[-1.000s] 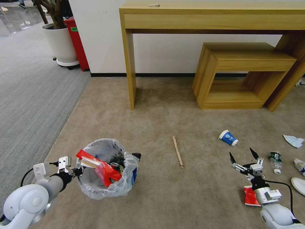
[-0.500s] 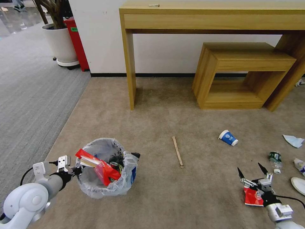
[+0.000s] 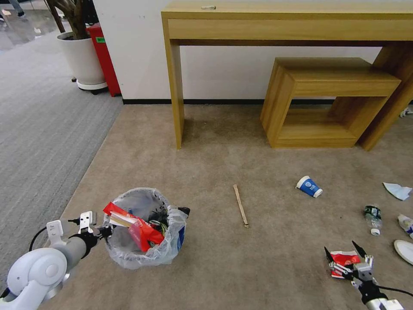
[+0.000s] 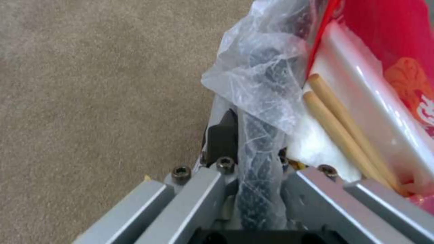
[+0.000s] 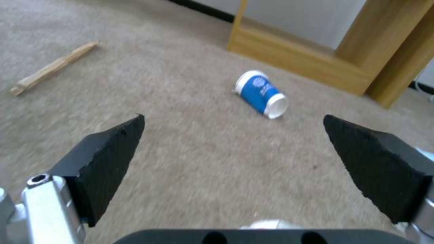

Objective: Pick up the trash bin and place the garbage on the floor into it.

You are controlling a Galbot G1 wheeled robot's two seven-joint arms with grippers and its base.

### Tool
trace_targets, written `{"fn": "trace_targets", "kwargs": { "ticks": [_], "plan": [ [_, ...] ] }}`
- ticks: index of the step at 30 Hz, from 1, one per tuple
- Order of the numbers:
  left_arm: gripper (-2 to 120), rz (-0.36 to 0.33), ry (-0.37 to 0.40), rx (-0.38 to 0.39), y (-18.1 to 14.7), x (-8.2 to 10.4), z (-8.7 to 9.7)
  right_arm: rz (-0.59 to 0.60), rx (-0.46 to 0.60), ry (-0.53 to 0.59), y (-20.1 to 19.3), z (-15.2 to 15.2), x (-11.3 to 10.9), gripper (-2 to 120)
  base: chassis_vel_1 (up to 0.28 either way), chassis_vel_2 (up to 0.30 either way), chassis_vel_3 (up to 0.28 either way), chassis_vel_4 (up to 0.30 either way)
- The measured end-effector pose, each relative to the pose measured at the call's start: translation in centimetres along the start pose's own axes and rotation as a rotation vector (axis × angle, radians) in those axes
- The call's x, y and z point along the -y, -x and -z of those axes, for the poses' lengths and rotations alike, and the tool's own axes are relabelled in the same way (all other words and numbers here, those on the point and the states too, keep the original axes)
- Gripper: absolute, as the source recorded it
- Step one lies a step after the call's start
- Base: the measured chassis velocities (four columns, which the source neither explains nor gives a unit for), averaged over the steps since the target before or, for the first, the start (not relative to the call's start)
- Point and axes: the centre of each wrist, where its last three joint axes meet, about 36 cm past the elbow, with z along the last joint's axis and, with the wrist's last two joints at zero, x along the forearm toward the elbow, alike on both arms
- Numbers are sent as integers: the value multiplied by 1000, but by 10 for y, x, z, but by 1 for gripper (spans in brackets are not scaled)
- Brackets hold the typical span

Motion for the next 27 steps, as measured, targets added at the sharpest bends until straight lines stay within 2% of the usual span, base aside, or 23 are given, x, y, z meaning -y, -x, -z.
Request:
{"fn": "trace_targets", "kwargs": {
  "ticks": [11, 27],
  "plan": [
    [0, -3, 5, 3, 0, 0, 2, 21, -69, -5, -29, -17, -12, 100, 0, 0, 0, 0],
    [0, -10, 7, 5, -1, 0, 3, 20, -113, -28, -42, -31, -19, 100, 0, 0, 0, 0]
  ]
}}
